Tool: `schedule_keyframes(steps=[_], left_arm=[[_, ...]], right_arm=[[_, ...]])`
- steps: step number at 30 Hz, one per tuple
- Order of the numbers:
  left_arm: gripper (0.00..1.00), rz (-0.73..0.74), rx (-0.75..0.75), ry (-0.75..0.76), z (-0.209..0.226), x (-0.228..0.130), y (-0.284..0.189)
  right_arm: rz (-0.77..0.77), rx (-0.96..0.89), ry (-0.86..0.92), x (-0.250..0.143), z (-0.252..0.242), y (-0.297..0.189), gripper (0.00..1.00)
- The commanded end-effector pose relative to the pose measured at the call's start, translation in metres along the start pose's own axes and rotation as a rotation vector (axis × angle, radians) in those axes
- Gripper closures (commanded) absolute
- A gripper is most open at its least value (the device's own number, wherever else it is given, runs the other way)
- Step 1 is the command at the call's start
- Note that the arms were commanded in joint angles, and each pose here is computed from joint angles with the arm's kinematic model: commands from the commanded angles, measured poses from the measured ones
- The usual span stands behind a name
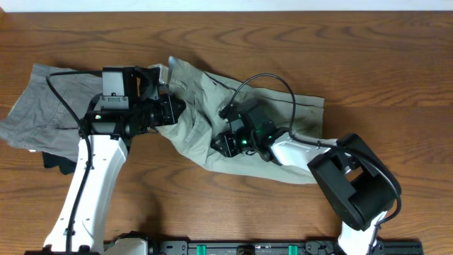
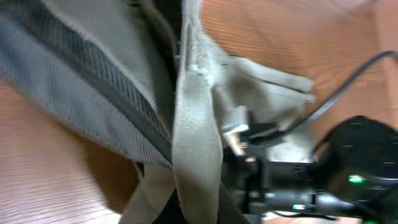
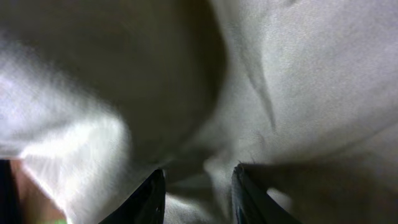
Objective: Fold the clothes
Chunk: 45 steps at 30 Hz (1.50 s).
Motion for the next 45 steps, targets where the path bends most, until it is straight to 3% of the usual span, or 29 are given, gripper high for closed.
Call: schedule_keyframes(steps=[1,20,24,27,34,45], left_arm=[[0.94,-0.083,-0.081,0.037,-0.022,0.013,-0.02],[0.94,-0.149,-0.087,0.08,-0.033,0.015,-0.037],[0.94,-0.15,-0.086,0.082,-0.035,0.014,-0.04],[0.94,-0.167,-0.06,0.087,-0.035,0.015,-0.044],[0.94,-0.179,-0.072,0.116,-0.042,0.017,-0.042],[0.94,-0.154,-0.094,0.241,-0.081,0.012,-0.02]], right_arm=[[0.026,-0.022,0.042,-0.011,-0.003,0.013,0.66],[-0.059,0.028,0.014,-0.001,0.016,0.016,0.66],[-0.117,-0.034,0.053,0.023,-0.008,-0.022,0.64],[-0.189,-0.108,0.09,0.045,-0.033,-0.078,0.64],[-0.236,-0.361,0.257,0.041,-0.094,-0.171,0.66],[-0.103,-0.489,0.378,0.013,-0.151,-0.173,0.67]])
Point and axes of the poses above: each gripper's point midway between its finger pads, its own y axis out along the fingers, its own z axis along the line the jaws close on, x = y × z, the point moved 10 cm from there along -y, back along the fingers, and after that the axes turned 9 degrees about y, right-handed, at the moved point
